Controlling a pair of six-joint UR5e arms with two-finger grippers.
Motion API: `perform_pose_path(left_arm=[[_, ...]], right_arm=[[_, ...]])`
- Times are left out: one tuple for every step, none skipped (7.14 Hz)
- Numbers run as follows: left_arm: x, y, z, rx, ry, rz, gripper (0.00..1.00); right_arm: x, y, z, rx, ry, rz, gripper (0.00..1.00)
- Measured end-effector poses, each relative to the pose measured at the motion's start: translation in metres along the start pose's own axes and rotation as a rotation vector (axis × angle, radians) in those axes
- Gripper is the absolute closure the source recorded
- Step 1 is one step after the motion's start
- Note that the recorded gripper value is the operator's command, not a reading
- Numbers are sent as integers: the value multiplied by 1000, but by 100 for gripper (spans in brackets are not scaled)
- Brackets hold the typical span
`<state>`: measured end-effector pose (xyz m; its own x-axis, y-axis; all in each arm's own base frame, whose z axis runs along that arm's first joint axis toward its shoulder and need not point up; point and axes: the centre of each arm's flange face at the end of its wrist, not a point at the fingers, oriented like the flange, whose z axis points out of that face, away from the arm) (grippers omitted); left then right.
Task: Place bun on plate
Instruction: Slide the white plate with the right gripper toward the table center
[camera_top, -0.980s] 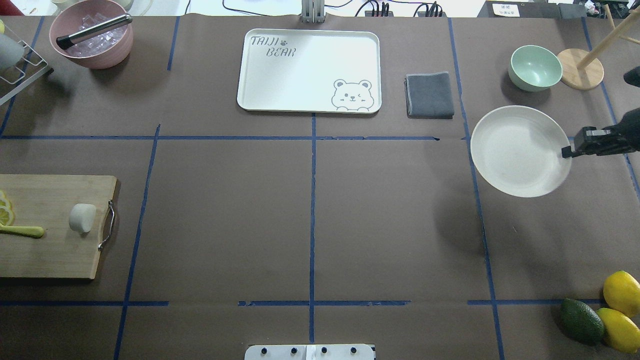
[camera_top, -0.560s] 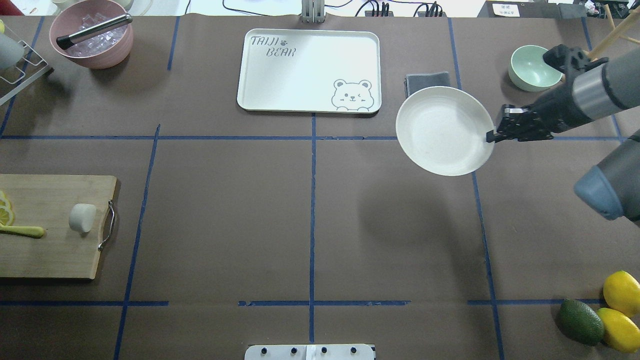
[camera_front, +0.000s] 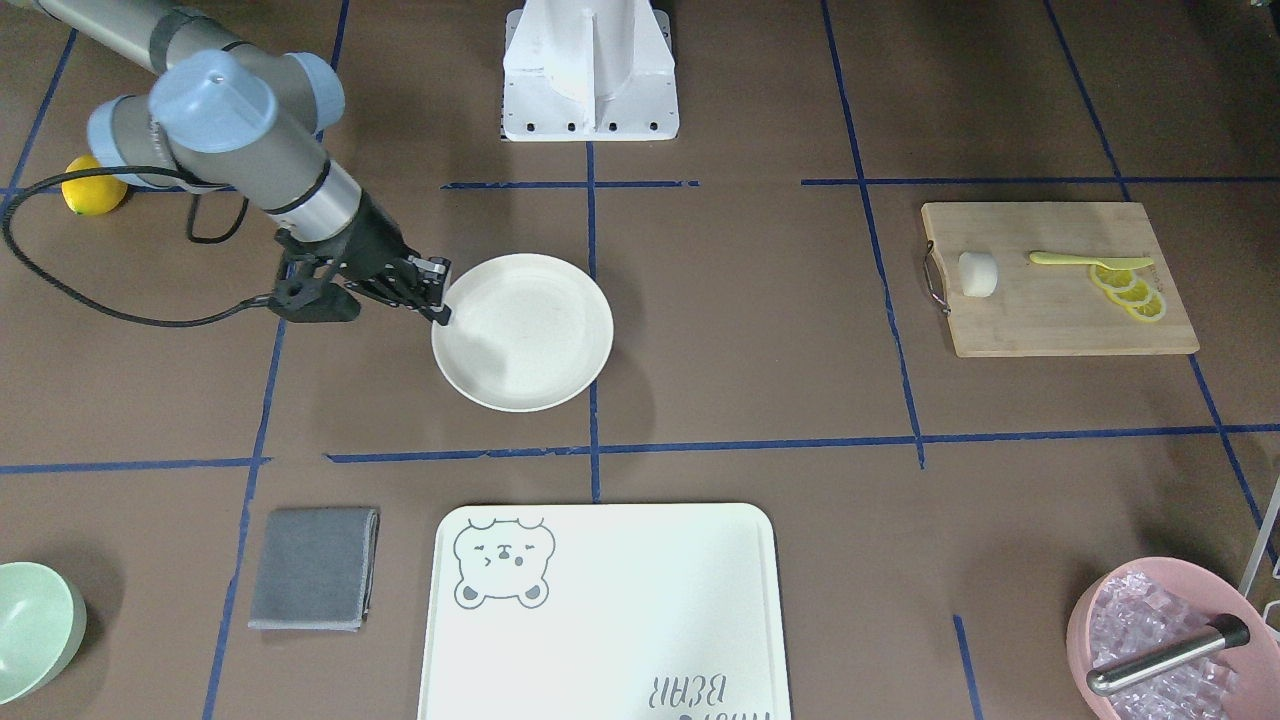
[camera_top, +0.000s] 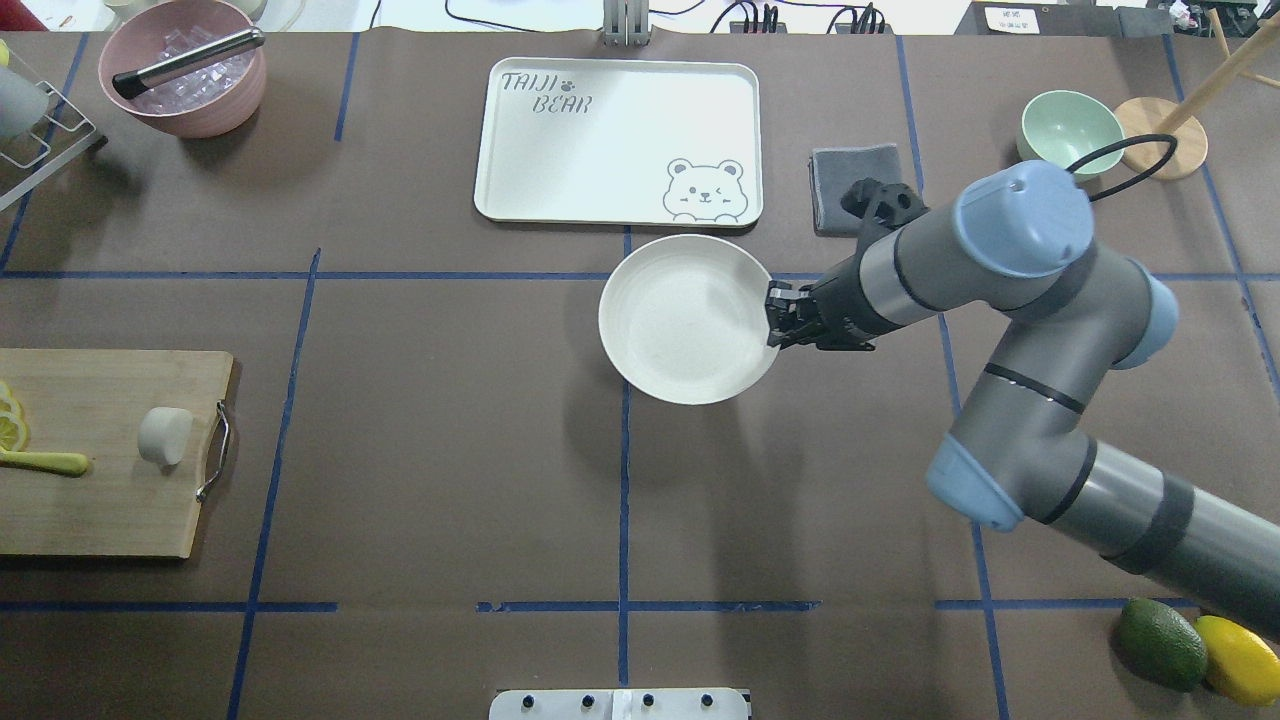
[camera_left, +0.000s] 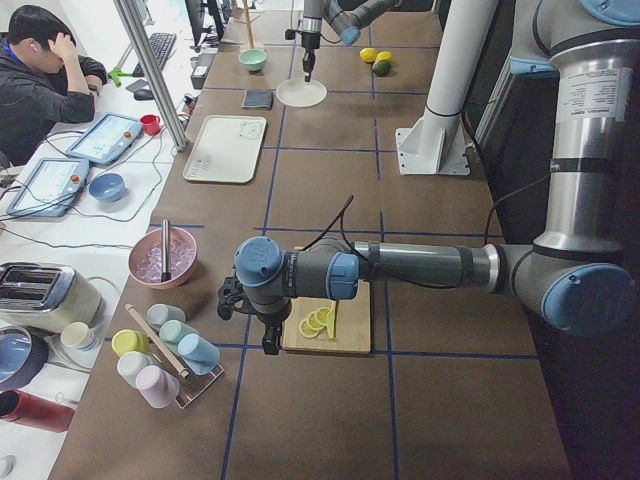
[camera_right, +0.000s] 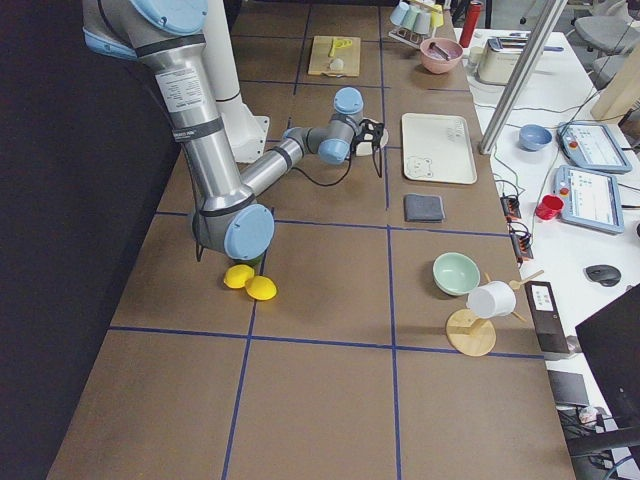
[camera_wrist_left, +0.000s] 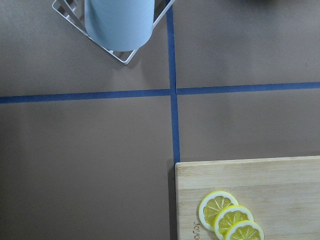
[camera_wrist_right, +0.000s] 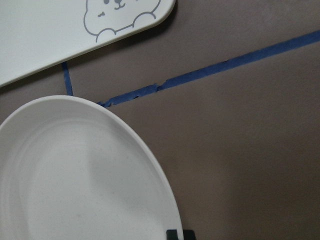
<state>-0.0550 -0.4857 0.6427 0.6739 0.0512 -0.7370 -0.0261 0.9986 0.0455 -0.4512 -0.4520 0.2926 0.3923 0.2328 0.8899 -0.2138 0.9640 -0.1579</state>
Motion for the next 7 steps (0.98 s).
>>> perform_pose_path(left_arm=[[0, 0, 0, 0, 0, 0, 0], [0, 0, 0, -1, 0, -1, 0], [0, 0, 0, -1, 0, -1, 0], [0, 0, 0, -1, 0, -1, 0], [0, 0, 0, -1, 1, -1, 0], [-1, 1, 1, -1, 1, -1, 0], [-1, 1, 1, -2, 1, -2, 0]], right_arm=[[-14, 13, 19, 9, 14, 8, 100], [-18, 24, 33, 11, 29, 10, 100], [-17, 30, 42, 8, 42, 9, 99], [-16, 34, 48, 5, 50, 8, 98], [-17, 38, 52, 0, 53, 6, 97], [-17, 42, 54, -3, 54, 3, 95], [-19, 45, 56, -3, 54, -1, 91]])
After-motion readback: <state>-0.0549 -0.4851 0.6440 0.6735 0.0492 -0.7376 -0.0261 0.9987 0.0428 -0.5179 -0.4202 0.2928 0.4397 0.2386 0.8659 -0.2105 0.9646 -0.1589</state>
